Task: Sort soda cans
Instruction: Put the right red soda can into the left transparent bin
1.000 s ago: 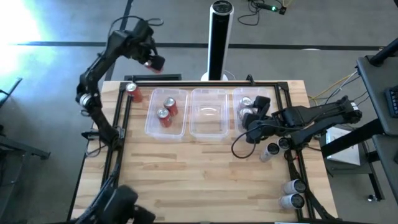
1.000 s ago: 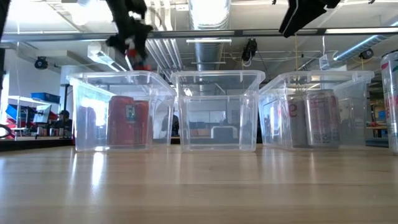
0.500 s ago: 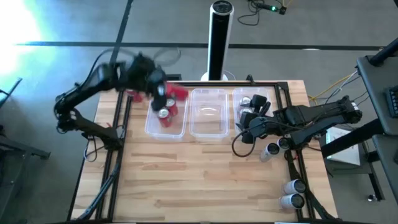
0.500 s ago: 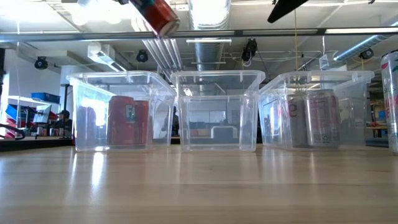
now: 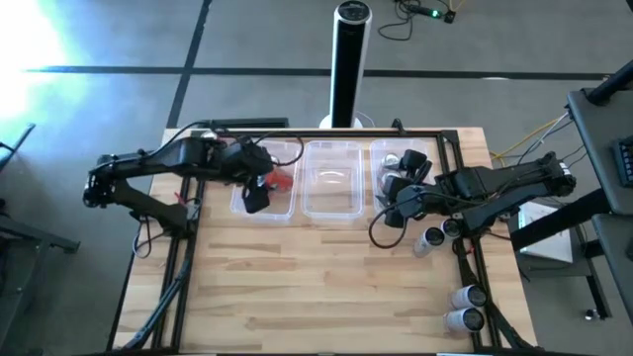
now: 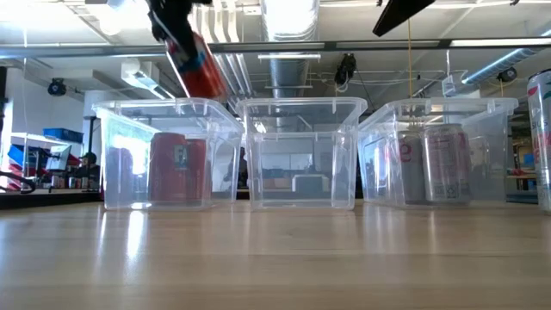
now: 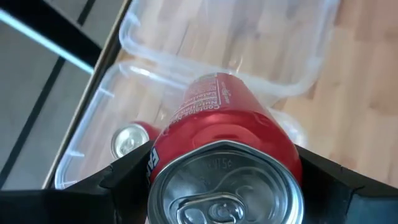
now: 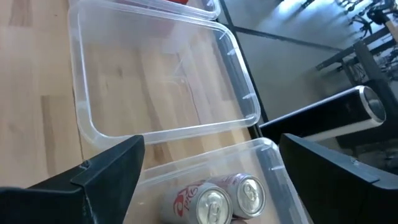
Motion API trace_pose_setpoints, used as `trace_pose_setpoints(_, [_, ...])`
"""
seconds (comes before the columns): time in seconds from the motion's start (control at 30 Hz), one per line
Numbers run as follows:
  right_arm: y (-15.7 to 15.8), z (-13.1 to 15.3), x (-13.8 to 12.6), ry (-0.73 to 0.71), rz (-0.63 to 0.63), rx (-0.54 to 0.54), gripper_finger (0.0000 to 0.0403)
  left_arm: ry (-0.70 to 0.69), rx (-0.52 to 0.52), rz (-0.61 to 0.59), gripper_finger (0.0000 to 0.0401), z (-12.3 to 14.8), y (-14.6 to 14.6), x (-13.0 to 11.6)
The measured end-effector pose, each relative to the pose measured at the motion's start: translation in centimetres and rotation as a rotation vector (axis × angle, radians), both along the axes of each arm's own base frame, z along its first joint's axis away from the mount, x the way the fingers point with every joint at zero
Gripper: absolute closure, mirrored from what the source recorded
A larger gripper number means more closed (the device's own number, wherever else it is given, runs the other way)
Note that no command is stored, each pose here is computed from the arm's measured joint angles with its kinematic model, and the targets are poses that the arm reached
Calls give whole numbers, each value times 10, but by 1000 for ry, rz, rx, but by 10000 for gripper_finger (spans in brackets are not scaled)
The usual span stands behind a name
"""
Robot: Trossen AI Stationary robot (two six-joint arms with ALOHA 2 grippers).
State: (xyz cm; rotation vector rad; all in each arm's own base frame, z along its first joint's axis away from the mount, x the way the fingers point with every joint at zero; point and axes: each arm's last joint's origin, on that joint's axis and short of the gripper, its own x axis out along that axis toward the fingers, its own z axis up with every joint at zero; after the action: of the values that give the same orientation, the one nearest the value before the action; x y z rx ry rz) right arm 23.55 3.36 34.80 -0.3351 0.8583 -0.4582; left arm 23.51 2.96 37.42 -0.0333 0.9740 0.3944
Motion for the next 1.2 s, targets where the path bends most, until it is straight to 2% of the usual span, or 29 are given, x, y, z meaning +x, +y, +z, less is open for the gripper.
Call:
trace_pose_setpoints(0.2, [-6, 0, 1, 18, 2, -23, 35, 95, -17, 20, 116, -20, 23, 16])
trace_pose_setpoints(0.4, [-18, -2, -1, 62, -39, -34, 35, 134, -24, 54, 116, -22, 39, 32])
trace_pose_setpoints(0.57, [-25, -4, -2, 80, -77, -31, 35, 250, -37, 47, 116, -29, 44, 39])
trace_pose_setpoints(0.77, [-29, -5, -2, 89, -86, -30, 35, 317, -48, 26, 116, -45, 54, 55])
trace_pose_setpoints(1.2, [-26, -16, -2, 126, -29, 71, 35, 469, -108, 31, 116, -89, 80, 77])
